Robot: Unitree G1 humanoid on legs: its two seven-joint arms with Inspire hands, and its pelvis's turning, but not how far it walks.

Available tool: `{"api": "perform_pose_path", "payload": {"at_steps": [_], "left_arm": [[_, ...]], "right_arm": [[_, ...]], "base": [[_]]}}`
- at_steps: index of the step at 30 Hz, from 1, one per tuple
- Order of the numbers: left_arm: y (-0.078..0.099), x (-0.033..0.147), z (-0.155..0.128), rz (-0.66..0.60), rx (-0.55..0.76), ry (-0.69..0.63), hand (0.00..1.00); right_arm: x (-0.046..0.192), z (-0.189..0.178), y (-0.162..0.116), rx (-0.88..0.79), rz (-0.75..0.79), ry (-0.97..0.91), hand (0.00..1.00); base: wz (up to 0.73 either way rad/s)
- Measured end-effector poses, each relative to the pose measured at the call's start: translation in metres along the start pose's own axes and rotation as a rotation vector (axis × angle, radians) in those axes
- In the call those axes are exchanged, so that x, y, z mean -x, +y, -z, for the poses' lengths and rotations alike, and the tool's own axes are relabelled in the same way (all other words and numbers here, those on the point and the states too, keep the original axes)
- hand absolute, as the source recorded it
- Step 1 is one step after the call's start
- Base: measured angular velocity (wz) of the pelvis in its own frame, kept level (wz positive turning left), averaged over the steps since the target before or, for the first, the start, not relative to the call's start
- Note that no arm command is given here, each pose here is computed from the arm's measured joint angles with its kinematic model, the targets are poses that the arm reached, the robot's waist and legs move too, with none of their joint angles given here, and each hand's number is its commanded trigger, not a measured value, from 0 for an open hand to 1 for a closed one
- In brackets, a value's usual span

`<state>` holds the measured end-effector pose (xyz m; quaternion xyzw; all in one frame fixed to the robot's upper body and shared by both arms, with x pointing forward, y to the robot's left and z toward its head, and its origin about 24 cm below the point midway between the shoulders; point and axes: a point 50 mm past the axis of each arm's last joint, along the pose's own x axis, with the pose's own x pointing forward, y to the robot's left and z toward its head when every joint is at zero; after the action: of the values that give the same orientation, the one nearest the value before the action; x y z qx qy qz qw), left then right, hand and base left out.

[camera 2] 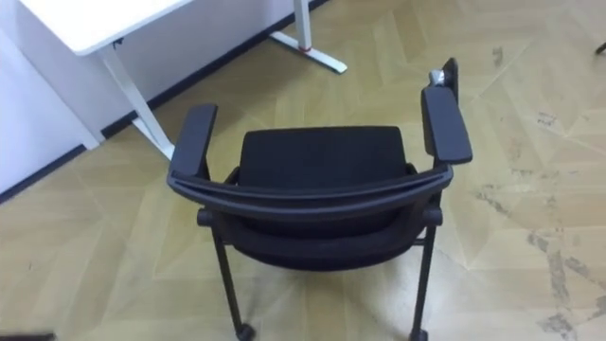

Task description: Push chair

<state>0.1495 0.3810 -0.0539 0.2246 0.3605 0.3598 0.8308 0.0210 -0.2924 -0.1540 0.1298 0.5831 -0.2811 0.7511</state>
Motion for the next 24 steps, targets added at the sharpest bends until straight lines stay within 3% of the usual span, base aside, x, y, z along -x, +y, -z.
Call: {"api": "perform_pose_path", "payload": {"at_steps": [4,7,11,17,21,24], "left_arm": [[0.013,-0.004,-0.046,-0.036,-0.047,-0.183,0.00],[0.015,0.004,-0.080,-0.039,-0.128,-0.333,0.00],[0.018,0.014,-0.110,-0.036,-0.143,-0.453,0.00],[0.020,0.041,-0.162,-0.064,-0.264,-0.686,0.00],[0.013,0.070,-0.196,-0.071,-0.364,-0.863,0.00],[0.013,0.084,-0.209,-0.083,-0.417,-0.933,0.00]], "right_arm": [[0.000,0.000,-0.002,-0.004,0.003,-0.001,0.00],[0.000,-0.001,-0.001,-0.012,-0.006,-0.004,0.00],[0.000,-0.002,0.000,-0.012,-0.027,-0.009,0.00],[0.000,-0.002,-0.001,-0.020,-0.032,-0.009,0.00],[0.000,-0.004,-0.001,0.012,-0.037,-0.006,0.00],[0.000,-0.004,-0.001,0.014,-0.037,-0.002,0.00]], "base": [[-0.01],[0.00],[0.00],[0.04],[0.02],[0.00]]}}
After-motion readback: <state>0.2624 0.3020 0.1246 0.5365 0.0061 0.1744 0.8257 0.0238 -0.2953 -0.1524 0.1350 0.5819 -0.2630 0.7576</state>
